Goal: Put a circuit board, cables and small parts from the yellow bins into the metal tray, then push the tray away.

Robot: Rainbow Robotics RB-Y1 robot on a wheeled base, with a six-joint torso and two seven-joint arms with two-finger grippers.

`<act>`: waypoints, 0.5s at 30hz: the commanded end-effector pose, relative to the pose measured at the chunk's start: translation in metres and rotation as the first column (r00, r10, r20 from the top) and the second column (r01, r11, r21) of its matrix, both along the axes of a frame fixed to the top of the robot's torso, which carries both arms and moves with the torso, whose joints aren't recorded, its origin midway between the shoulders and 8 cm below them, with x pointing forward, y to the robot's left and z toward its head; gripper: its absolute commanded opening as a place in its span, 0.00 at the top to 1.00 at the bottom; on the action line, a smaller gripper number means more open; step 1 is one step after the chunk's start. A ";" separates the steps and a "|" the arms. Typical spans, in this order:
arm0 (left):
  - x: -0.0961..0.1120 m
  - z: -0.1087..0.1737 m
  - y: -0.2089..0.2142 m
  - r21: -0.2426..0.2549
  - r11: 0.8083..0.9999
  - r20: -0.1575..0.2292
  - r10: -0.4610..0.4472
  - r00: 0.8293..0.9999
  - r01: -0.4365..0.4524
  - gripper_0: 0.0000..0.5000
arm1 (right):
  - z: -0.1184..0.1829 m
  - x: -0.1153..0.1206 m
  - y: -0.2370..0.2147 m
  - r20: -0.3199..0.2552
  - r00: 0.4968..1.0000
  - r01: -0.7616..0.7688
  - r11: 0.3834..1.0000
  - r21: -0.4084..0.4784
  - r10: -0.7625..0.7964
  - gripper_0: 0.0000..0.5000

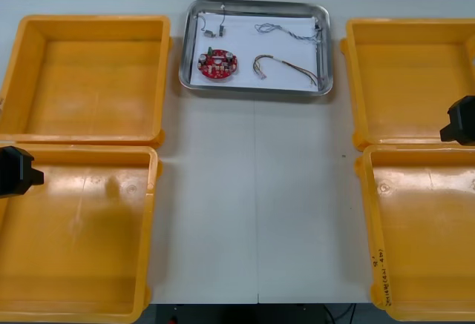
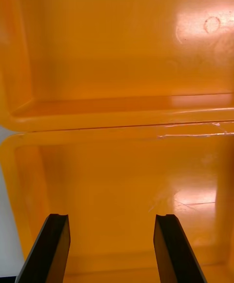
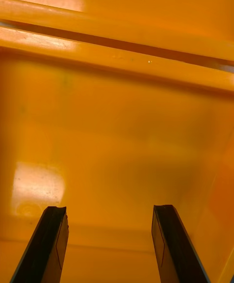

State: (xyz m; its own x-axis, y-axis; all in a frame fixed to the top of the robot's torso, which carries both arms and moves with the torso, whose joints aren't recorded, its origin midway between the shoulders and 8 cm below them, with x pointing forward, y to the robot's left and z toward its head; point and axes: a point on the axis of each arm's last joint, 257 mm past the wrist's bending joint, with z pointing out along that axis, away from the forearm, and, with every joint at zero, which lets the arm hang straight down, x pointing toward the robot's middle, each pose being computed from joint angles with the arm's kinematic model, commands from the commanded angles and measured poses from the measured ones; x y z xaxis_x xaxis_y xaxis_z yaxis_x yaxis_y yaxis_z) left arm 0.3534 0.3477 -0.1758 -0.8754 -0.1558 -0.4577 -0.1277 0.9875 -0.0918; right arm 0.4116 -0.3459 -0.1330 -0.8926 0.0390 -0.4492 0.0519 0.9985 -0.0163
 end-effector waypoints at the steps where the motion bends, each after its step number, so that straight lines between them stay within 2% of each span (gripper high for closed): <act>1: -0.005 0.012 0.015 0.107 0.989 0.013 -0.102 0.995 0.100 0.00 | -0.001 -0.003 -0.036 0.021 0.999 0.024 1.000 -0.018 -0.024 0.00; 7: -0.005 0.012 0.015 0.107 0.989 0.013 -0.102 0.995 0.100 0.00 | -0.010 -0.002 -0.053 0.032 0.998 0.055 0.998 -0.006 -0.054 0.00; 15: -0.005 0.012 0.015 0.107 0.989 0.013 -0.102 0.995 0.100 0.00 | -0.012 -0.006 -0.081 -0.019 0.997 0.076 0.995 0.059 -0.075 0.00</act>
State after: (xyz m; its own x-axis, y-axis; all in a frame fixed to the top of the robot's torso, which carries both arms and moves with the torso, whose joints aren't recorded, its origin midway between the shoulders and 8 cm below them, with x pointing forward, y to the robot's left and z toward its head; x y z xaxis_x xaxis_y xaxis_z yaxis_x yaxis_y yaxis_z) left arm 0.3534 0.3478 -0.1758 -0.8754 -0.1558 -0.4577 -0.1277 0.9876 -0.0918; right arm 0.4074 -0.3985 -0.1645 -0.8961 0.1619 -0.4133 0.1476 0.9868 0.0665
